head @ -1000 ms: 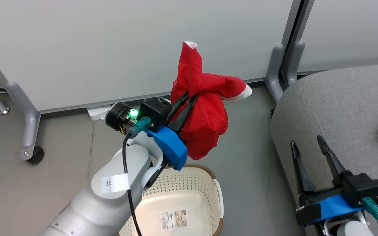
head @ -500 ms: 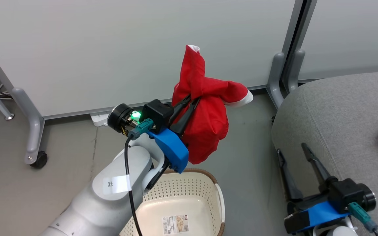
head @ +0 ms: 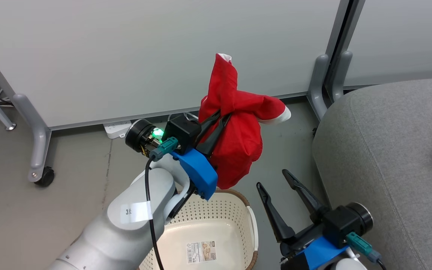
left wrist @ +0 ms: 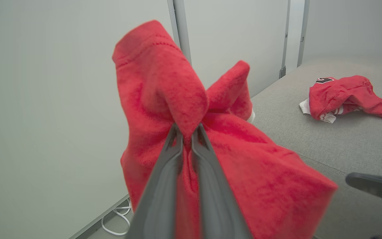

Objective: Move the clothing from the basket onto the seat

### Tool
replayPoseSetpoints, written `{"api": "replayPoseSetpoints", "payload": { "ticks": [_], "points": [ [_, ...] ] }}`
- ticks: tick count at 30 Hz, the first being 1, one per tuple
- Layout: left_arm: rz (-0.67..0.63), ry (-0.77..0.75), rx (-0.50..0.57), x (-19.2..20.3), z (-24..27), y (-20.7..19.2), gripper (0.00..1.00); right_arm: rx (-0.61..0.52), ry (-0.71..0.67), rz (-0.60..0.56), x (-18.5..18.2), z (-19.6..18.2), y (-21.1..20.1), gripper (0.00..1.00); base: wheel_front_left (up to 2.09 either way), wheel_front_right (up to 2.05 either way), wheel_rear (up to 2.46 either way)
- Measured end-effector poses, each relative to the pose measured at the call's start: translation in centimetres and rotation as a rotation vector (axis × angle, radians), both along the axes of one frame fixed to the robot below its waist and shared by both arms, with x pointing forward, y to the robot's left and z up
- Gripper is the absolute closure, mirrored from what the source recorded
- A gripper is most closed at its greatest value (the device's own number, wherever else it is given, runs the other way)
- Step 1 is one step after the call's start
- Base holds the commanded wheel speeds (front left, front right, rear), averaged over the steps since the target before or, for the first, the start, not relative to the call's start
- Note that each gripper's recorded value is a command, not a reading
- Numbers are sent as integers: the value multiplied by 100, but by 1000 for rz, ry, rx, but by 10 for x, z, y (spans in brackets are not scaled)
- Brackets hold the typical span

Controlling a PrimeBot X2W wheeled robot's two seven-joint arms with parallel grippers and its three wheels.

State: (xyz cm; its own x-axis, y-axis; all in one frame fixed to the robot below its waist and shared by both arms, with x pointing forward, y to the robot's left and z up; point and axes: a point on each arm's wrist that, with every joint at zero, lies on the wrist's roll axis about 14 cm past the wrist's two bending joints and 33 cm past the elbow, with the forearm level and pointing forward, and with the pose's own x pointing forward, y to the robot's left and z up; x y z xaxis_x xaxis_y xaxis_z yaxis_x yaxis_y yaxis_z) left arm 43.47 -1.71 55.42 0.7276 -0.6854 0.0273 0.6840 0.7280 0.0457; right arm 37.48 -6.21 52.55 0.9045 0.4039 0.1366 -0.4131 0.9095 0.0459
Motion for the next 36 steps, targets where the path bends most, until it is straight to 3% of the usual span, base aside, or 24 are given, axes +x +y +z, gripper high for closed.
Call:
{"api": "replayPoseSetpoints", "payload": {
  "ticks": [13, 32, 33, 34, 35, 36],
  "points": [
    [-6, 10, 5, 2, -4, -1, 100, 4, -14, 124, 21, 11, 39, 0, 0, 0, 0],
    [-19, 30, 1, 8, -11, -7, 100, 13, 24, 168, 58, 10, 55, 0, 0, 0, 0],
    [-19, 30, 0, 8, -11, -7, 100, 17, 23, 169, 59, 11, 55, 15, 0, 0, 0],
    [-20, 30, 0, 8, -11, -7, 100, 20, 25, 169, 60, 11, 56, 81, 0, 0, 0],
    [-20, 31, 1, 8, -12, -7, 100, 21, 28, 170, 60, 11, 56, 100, 0, 0, 0],
    [-20, 33, 1, 8, -12, -7, 100, 23, 32, 171, 60, 10, 56, 100, 0, 0, 0]
  ]
}}
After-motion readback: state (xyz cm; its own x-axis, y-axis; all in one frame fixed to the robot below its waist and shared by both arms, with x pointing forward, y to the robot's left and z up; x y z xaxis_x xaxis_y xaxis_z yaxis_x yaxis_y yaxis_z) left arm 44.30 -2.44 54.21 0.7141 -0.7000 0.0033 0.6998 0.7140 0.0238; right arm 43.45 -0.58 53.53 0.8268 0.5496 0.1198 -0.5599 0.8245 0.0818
